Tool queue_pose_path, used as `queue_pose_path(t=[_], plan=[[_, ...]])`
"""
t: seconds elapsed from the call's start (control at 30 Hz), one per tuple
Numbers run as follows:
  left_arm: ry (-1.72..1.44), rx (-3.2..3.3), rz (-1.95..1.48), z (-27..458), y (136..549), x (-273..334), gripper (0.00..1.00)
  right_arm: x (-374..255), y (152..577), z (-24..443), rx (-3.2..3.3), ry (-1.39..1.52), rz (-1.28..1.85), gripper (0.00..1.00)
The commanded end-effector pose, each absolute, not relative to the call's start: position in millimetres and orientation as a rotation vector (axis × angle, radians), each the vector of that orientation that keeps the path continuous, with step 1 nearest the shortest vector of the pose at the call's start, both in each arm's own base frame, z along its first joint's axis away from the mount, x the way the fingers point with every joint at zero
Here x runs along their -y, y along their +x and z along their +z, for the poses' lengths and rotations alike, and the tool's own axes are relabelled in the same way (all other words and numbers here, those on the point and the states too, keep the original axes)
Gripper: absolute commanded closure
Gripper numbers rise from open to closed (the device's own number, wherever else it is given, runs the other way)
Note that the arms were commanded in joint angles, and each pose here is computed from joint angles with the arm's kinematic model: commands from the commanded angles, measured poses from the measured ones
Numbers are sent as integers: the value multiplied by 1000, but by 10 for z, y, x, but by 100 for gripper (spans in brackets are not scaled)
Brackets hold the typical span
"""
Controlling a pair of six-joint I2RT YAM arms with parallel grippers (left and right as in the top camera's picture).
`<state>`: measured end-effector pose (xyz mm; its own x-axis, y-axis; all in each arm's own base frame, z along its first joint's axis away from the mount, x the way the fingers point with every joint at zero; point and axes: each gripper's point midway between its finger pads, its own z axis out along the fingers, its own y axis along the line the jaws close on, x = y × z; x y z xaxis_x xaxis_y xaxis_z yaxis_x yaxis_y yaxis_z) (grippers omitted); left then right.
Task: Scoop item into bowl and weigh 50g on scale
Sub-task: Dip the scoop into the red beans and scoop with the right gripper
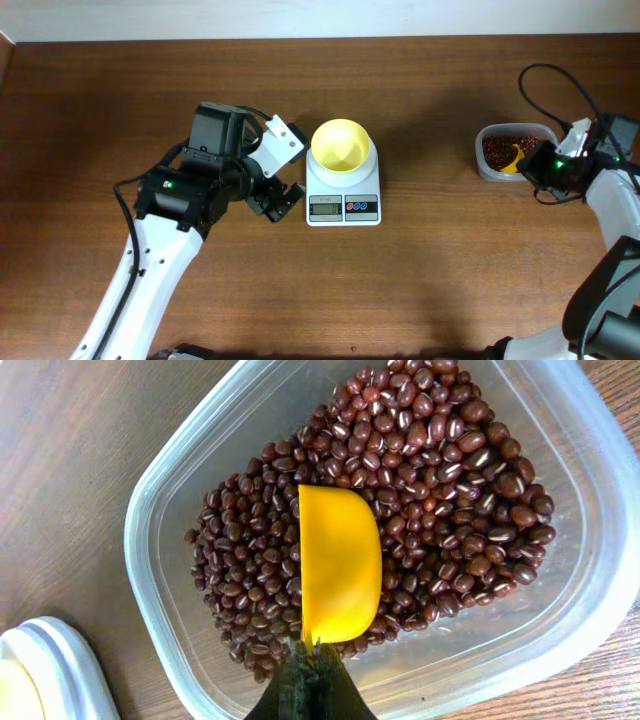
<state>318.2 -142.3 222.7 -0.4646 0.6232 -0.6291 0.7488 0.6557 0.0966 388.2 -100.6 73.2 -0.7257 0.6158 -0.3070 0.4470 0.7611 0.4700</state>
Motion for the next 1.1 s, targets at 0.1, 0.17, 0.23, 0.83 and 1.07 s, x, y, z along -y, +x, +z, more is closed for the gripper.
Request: queue_pose_path(t=[0.1,0.17,0.23,0.83,1.07], plan=[[1060,-2192,-236,2356,3208,1407,1,1150,3741,617,-2478,875,654,96],[1060,-2192,-236,2356,3208,1407,1,1211,3722,702,-2417,893,756,96],[1060,-2192,-236,2356,3208,1407,1,1264,3705,732,-2394,888,779,96],[1060,-2192,-236,2356,3208,1407,1,1183,3778,991,-2263,815,1000,96],[1060,-2192,-236,2356,3208,1407,1,1216,3767,1077,-2212,805,1059,96]])
